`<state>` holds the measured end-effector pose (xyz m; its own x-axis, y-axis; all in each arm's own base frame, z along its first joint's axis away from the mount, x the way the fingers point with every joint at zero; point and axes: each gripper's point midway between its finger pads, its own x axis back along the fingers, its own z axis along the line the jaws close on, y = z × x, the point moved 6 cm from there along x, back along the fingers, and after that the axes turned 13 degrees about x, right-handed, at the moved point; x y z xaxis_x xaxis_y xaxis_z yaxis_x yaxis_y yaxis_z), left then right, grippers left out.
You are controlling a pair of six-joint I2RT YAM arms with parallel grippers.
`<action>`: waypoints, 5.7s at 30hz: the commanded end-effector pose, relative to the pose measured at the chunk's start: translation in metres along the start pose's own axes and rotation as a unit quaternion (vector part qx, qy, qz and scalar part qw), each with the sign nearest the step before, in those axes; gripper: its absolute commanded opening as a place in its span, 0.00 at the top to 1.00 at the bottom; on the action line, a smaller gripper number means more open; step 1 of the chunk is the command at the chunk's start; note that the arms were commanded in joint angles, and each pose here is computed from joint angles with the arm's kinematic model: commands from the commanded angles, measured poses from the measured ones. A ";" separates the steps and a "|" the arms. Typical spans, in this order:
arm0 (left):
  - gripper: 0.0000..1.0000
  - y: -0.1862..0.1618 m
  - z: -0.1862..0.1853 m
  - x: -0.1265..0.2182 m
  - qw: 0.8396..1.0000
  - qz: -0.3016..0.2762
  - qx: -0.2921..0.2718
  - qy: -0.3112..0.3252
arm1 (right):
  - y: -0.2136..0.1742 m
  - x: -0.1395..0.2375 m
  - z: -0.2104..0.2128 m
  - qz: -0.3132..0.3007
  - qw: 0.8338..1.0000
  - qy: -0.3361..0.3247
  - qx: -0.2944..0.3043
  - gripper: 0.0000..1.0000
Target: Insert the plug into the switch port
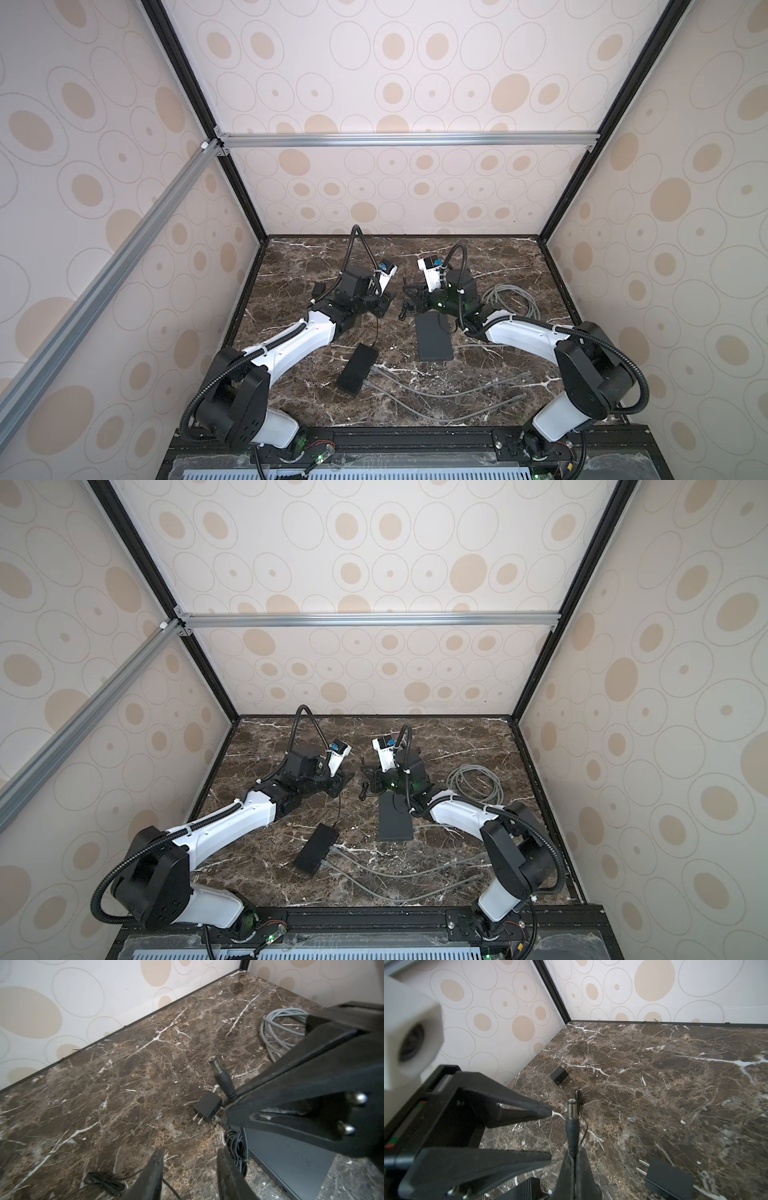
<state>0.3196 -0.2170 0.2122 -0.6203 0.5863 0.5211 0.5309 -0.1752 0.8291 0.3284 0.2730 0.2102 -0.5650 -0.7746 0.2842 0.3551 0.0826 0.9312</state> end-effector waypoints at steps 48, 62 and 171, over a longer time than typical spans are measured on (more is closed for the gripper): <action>1.00 0.023 -0.011 -0.009 0.988 0.015 0.039 -0.150 | 0.017 0.024 0.016 -0.077 0.996 0.024 -0.044 0.80; 1.00 -0.003 -0.033 -0.029 0.970 0.116 0.004 -0.212 | 0.042 0.100 -0.011 0.083 0.993 -0.003 -0.088 0.77; 0.71 0.004 -0.067 0.020 0.967 -0.051 -0.100 -0.227 | 0.001 0.078 0.041 -0.070 0.945 -0.027 -0.317 1.00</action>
<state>0.2679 -0.2540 0.2273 -0.3242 0.8796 0.3481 0.3702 -0.2207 0.9024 0.2538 0.2335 0.2354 -0.6677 -0.7073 0.2322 0.6496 -0.4013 0.6457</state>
